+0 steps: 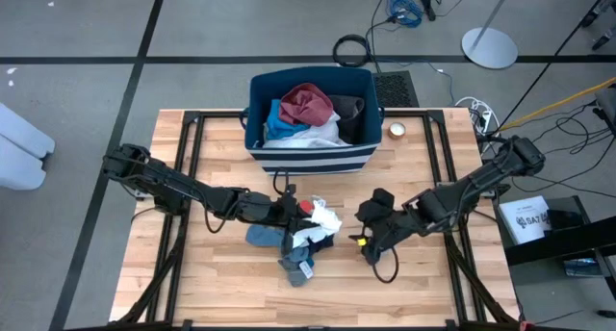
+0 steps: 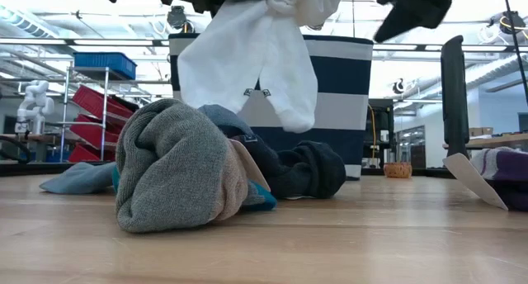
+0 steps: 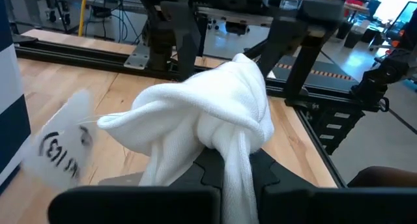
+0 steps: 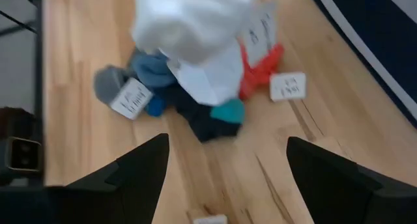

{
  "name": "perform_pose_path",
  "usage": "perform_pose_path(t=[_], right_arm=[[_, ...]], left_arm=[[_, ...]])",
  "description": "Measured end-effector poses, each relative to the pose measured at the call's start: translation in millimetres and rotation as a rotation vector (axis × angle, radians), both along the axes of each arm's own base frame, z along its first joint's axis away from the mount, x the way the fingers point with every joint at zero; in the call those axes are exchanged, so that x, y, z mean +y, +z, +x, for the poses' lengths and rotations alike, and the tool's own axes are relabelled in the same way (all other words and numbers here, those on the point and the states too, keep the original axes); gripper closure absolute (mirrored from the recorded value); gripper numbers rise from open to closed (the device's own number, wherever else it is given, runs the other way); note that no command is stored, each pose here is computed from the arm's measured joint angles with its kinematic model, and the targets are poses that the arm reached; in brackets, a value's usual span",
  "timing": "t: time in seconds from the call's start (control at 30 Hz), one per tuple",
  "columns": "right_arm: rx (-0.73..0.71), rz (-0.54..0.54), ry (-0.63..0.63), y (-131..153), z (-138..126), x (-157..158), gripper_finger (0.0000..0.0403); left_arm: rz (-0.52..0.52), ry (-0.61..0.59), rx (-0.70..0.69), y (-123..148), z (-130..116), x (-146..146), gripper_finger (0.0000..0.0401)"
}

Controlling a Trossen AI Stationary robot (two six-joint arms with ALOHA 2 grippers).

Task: Sort clothes
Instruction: Put the white pair of socks into the blue laundry organizer

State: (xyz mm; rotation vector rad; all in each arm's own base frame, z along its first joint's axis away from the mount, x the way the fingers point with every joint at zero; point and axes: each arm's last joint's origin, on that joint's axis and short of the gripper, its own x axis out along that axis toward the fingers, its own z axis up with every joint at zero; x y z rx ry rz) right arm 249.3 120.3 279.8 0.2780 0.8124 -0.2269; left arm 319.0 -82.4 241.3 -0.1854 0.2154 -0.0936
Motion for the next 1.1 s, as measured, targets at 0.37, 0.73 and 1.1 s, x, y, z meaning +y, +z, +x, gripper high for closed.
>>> perform_pose_path(t=[0.37, 0.73, 1.1], right_arm=[[0.013, -0.002, 0.014, -40.5, -13.2, 11.2, 0.0105], [0.074, 0.028, -0.009, -61.5, -17.7, 3.3, 0.0105], [0.069, 0.073, 0.02, -60.2, -15.4, 4.8, 0.0105]], left_arm=[[-0.044, -0.051, -0.168, 33.4, -6.4, 0.5, 0.0379], [-0.005, 0.132, -0.391, 105.5, -23.9, 33.2, 0.0379], [0.045, 0.288, -0.32, 172.5, -17.0, 104.9, 0.0379]])
